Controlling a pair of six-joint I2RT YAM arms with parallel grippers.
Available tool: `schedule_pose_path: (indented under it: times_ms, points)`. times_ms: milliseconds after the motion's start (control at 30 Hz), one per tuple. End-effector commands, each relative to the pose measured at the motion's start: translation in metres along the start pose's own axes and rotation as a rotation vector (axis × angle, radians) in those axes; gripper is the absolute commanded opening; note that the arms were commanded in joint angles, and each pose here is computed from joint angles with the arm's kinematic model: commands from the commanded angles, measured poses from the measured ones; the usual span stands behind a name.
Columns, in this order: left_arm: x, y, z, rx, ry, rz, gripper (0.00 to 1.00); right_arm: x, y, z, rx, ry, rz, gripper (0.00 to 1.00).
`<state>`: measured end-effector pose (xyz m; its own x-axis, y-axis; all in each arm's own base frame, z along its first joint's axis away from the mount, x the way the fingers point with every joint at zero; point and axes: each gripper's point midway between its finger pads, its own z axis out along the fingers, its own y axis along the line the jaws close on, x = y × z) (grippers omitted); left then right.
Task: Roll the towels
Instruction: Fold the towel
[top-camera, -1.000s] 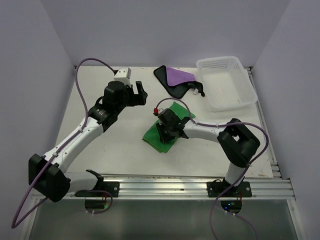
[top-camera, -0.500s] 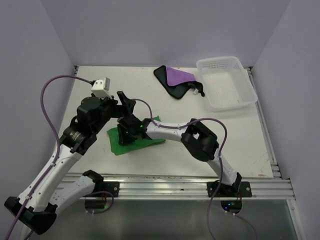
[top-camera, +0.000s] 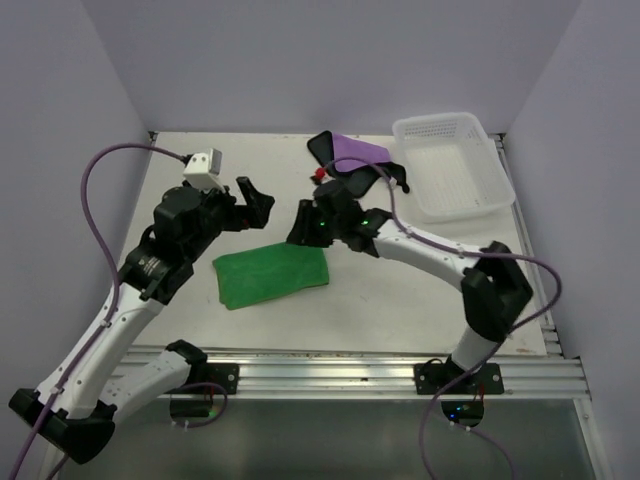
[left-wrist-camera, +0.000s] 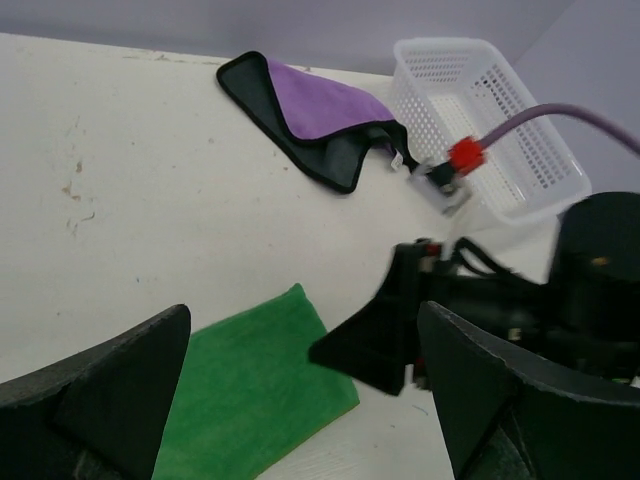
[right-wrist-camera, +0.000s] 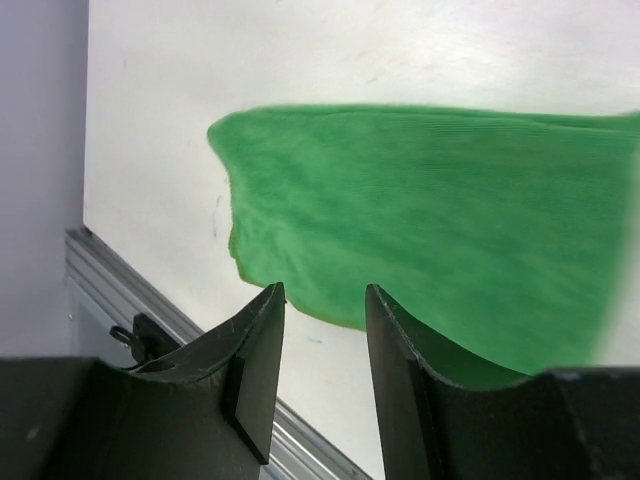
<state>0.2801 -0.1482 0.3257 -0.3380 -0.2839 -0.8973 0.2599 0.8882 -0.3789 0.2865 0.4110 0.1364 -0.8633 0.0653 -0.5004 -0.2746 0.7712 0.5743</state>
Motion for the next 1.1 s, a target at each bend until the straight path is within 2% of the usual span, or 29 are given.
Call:
schedule_pose_path:
  times_ms: [0, 133, 167, 233, 267, 433, 533, 833, 1067]
  points:
    - [-0.002, -0.011, 0.018, 0.035, 0.021, 0.002, 1.00, -0.019, -0.042, -0.050, 0.050, -0.104, 0.051, 0.42]
    - [0.013, -0.021, 0.051, 0.084, 0.077, 0.019, 1.00, -0.004, -0.081, -0.077, 0.098, -0.128, 0.076, 0.46]
    - [0.029, -0.022, 0.069, 0.092, 0.139, 0.030, 1.00, 0.006, -0.097, -0.077, 0.113, -0.105, 0.099, 0.47]
    - [0.031, -0.031, 0.086, 0.127, 0.171, 0.037, 1.00, 0.012, -0.101, -0.080, 0.085, -0.111, 0.147, 0.47]
    - [0.048, -0.028, 0.104, 0.116, 0.228, 0.048, 1.00, 0.018, -0.111, -0.077, 0.075, -0.115, 0.172, 0.47]
    - [0.067, -0.032, 0.146, 0.134, 0.308, 0.059, 0.96, 0.028, -0.118, -0.063, 0.040, -0.080, 0.223, 0.48]
    - [0.094, -0.025, 0.168, 0.117, 0.387, 0.057, 0.95, 0.028, -0.115, -0.052, 0.008, -0.075, 0.232, 0.49]
    - [0.147, 0.002, 0.192, 0.031, 0.530, 0.085, 0.89, 0.042, -0.115, -0.022, -0.047, -0.011, 0.289, 0.49]
    - [0.163, 0.011, 0.198, -0.007, 0.576, 0.085, 0.84, 0.061, -0.122, -0.006, -0.034, 0.044, 0.291, 0.47]
